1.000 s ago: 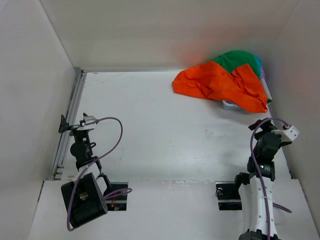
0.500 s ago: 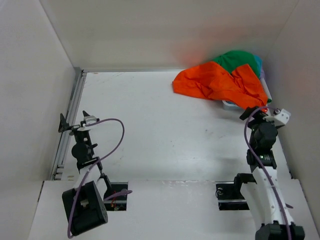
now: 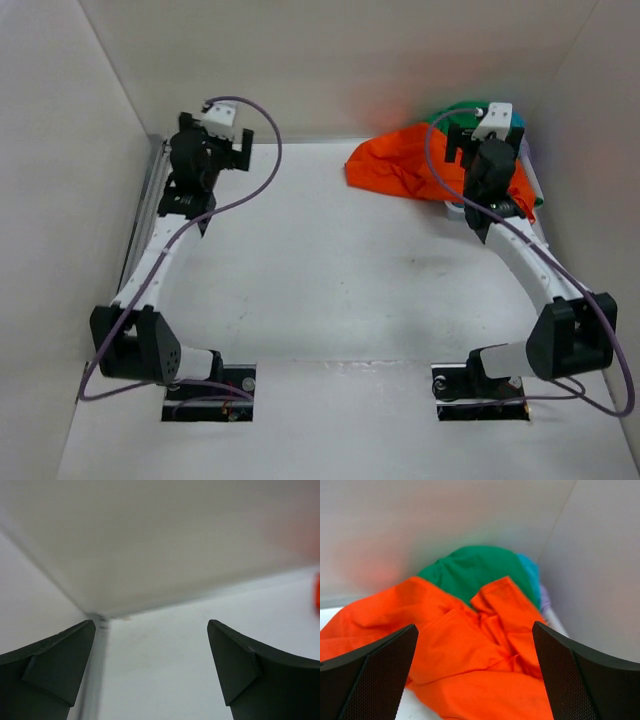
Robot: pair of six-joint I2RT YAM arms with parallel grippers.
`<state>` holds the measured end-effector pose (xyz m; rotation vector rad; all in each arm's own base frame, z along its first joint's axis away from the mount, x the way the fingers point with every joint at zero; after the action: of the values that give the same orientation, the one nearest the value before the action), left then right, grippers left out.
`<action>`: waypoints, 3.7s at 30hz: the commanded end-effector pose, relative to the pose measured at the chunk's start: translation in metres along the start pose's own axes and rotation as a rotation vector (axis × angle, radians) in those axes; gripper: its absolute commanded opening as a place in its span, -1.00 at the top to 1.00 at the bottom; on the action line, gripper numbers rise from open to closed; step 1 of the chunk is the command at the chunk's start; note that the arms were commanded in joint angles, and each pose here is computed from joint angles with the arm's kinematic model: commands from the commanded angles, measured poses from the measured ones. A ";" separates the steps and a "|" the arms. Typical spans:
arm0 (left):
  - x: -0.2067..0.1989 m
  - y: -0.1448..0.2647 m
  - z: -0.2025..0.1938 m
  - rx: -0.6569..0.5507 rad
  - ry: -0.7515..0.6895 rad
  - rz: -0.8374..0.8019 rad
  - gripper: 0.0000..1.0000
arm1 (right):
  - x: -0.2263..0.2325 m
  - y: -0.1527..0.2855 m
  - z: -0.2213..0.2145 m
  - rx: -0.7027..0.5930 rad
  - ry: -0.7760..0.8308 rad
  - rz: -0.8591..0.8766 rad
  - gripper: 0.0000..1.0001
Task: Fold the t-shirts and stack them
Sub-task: Grab crumpled tshirt from bin with the right arm, then move the tshirt to the center of the board
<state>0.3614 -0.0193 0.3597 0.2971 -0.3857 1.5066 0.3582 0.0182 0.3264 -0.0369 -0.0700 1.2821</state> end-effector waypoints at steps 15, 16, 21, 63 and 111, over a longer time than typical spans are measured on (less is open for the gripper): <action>-0.131 -0.049 -0.070 0.465 0.182 -0.562 -1.00 | 0.030 -0.041 -0.104 0.638 -0.220 -0.086 -0.33; -0.130 -0.051 -0.070 0.464 0.179 -0.561 -1.00 | 0.028 -0.044 -0.107 0.639 -0.232 -0.105 -0.33; -0.131 -0.054 -0.072 0.466 0.172 -0.569 -1.00 | 0.020 -0.053 -0.119 0.665 -0.244 -0.138 -0.06; -0.018 -0.054 -0.010 0.310 0.155 -0.340 -1.00 | 0.167 0.080 0.195 -0.167 -0.192 0.447 0.94; -0.120 0.154 -0.209 1.236 -0.347 -0.968 1.00 | 0.111 0.151 -0.193 1.169 -0.274 0.151 1.00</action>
<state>0.2018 -0.0383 0.1013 1.5723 0.5189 0.4275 0.2966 0.2029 0.0996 1.1790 0.4763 1.4066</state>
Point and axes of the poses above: each gripper's point midway between its finger pads, its own y axis back along the fingers, its own x axis along the line the jaws close on, z = x × y, the point moved 9 cm from there along y, back along the fingers, and after that the axes turned 10 degrees about -y, right-handed, at the moved point
